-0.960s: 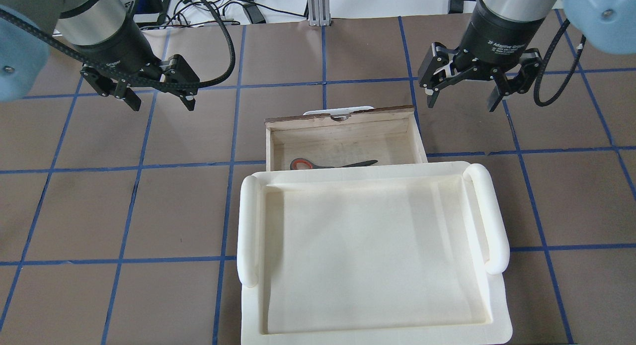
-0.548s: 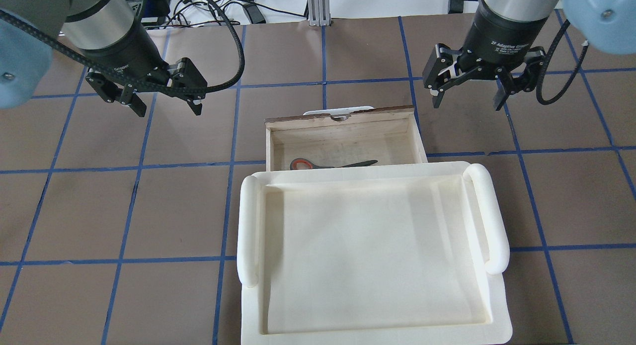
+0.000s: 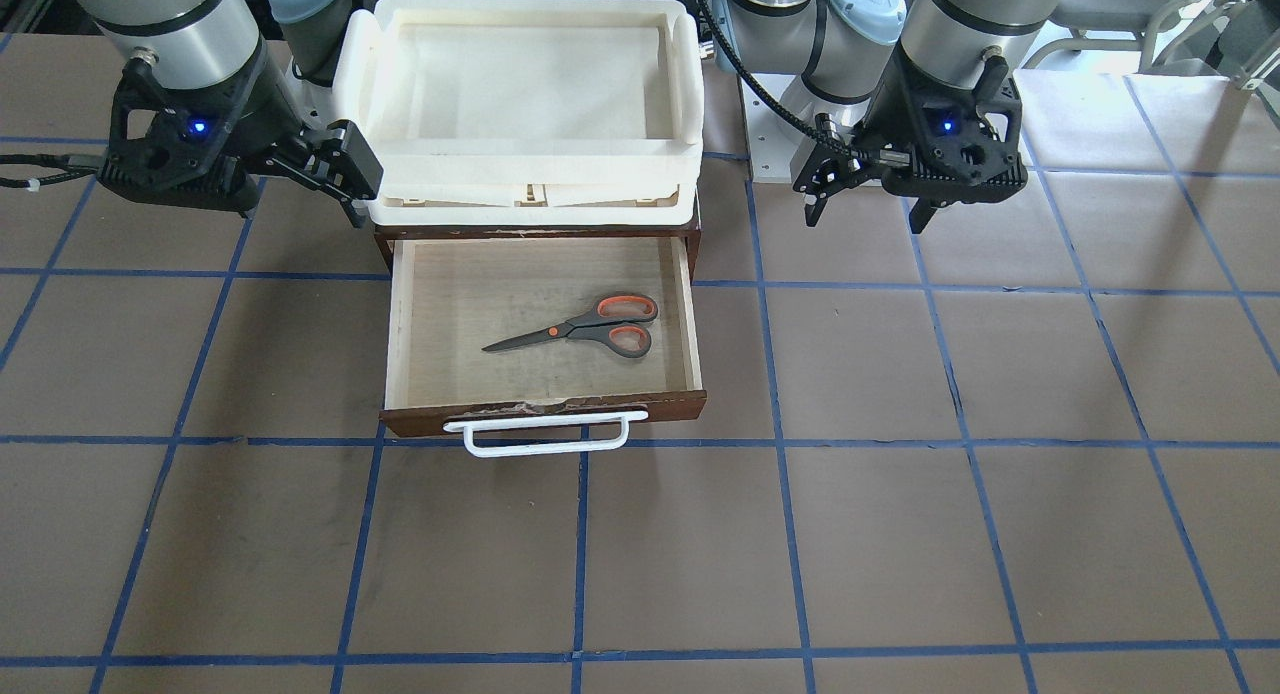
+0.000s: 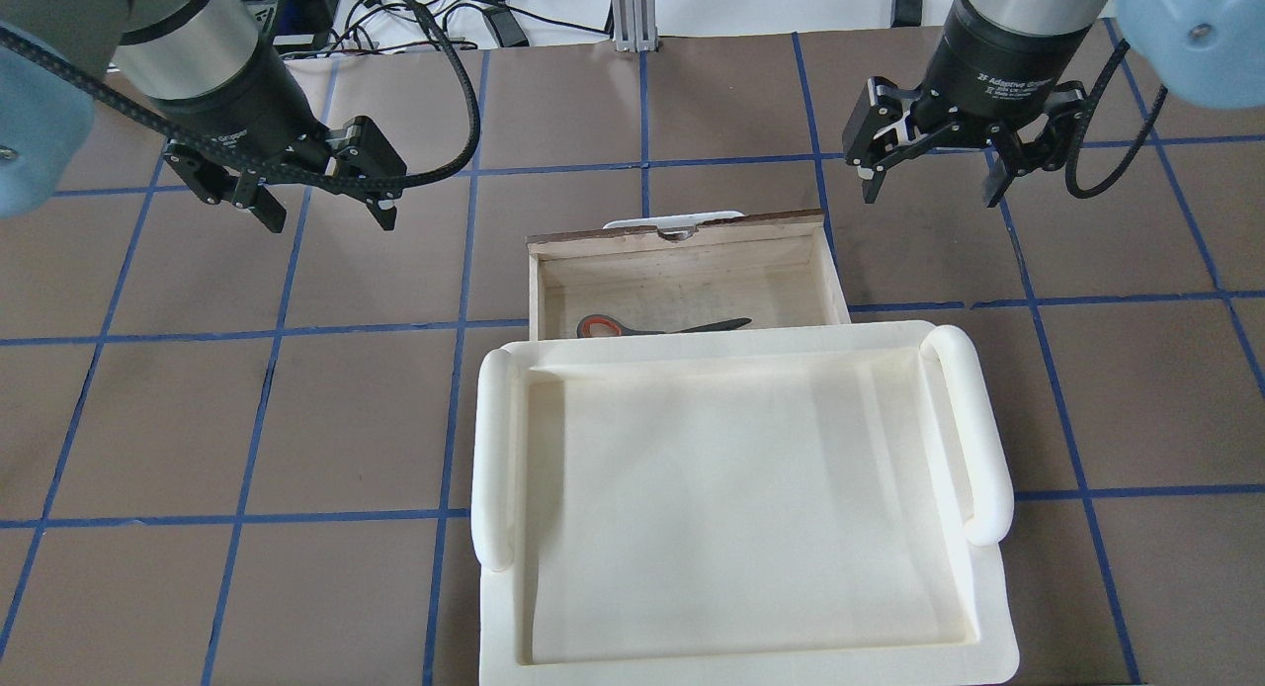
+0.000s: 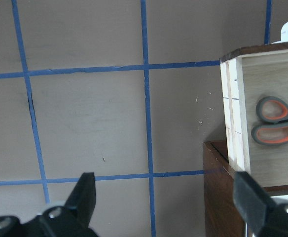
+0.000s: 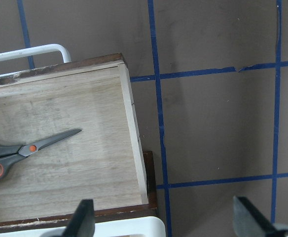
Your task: Place scissors in drawer with both arms
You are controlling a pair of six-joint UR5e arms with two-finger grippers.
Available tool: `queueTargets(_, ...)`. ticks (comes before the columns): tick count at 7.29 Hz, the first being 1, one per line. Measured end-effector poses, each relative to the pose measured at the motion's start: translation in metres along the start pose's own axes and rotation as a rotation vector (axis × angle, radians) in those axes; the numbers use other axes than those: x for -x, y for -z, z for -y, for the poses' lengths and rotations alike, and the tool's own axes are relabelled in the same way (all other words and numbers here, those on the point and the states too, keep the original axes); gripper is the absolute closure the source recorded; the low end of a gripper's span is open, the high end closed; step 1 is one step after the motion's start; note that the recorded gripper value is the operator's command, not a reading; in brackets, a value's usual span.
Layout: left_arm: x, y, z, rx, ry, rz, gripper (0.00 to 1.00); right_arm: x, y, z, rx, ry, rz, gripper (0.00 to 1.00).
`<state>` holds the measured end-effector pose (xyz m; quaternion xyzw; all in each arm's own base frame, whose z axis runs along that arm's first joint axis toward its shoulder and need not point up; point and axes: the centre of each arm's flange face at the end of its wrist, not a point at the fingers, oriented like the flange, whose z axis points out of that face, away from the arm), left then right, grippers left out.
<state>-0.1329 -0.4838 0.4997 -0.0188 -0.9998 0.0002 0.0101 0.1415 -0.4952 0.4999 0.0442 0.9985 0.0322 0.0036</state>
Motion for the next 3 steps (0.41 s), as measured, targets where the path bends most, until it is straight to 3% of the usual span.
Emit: queueTargets(3,0.0011,-0.0013,-0.0013,0.004,-0.001,-0.001,0.00,0.0000,-0.0003,0.0004,0.000,0.000,0.000,0.00)
